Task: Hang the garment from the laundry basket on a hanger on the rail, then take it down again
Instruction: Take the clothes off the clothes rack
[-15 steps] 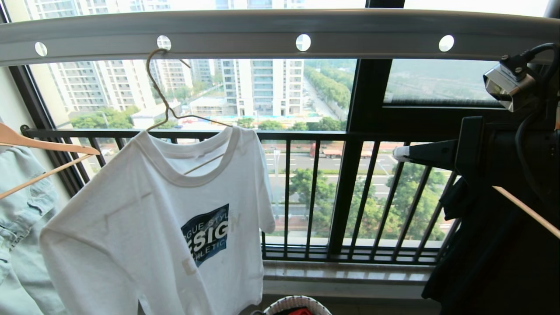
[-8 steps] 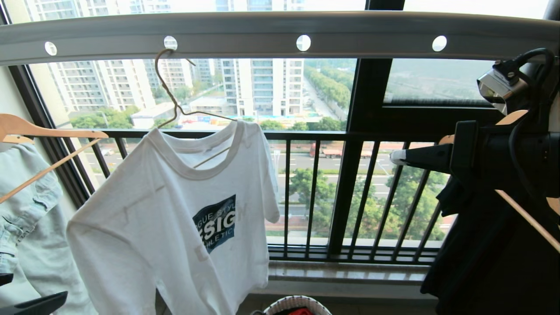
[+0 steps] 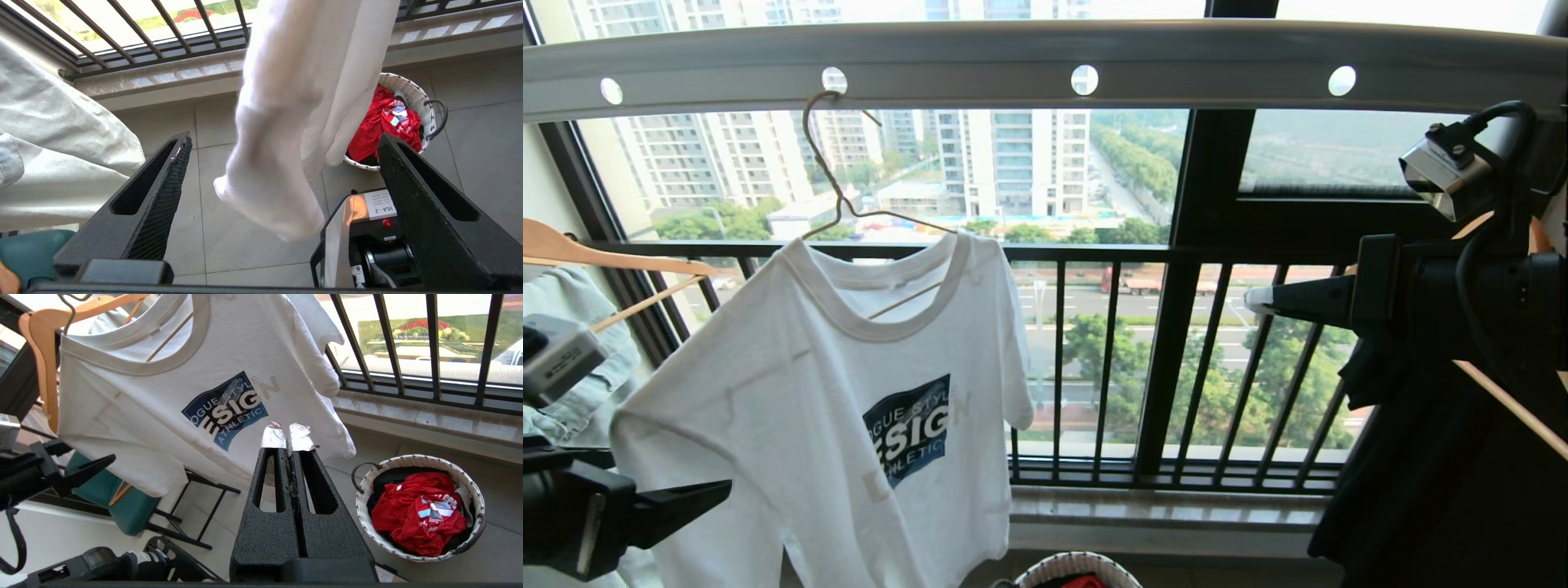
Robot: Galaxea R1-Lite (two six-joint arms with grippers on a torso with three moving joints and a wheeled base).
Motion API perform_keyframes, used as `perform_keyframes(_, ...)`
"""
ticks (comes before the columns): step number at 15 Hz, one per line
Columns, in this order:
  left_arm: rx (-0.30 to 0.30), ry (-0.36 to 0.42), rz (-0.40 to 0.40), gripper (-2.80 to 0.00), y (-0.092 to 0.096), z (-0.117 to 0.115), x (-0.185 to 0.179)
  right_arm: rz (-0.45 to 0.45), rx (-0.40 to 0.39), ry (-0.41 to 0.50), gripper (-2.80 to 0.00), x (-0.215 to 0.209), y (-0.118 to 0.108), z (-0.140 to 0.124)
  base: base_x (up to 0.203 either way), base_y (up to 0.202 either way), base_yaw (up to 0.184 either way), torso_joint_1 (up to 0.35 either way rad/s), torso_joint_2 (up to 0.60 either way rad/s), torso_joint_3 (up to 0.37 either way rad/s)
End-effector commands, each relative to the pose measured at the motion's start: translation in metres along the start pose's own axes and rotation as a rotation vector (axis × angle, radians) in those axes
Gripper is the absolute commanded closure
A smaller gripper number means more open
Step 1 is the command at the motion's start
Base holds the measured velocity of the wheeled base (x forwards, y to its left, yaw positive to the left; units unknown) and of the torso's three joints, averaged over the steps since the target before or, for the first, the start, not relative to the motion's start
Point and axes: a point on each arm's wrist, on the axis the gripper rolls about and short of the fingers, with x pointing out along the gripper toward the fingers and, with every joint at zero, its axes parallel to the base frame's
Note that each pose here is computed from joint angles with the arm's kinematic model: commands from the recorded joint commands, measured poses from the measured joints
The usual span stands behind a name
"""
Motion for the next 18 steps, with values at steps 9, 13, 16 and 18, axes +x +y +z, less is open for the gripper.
perform_keyframes(9,0.02,0.038,-0.002,0.0,0.001,-0.002,0.015,-0.009,0.007,0.017,0.0,0.006,-0.003,-0.002,0.0,0.0,0.0,0.0,0.0,0.0)
perform_keyframes(13,0.017,0.04,0.02,0.0,0.0,-0.007,0.011,-0.015,0.011,0.028,0.0,0.01,-0.005,-0.003,0.0,0.0,0.0,0.0,0.0,0.0)
perform_keyframes(16,0.02,0.07,0.036,0.0,-0.002,-0.021,0.011,-0.018,0.013,0.032,0.0,0.012,-0.006,-0.003,0.0,0.0,0.0,0.0,0.0,0.0)
perform_keyframes(18,0.021,0.068,0.035,0.0,-0.002,-0.021,0.011,-0.018,0.012,0.032,0.0,0.012,-0.006,-0.003,0.0,0.0,0.0,0.0,0.0,0.0)
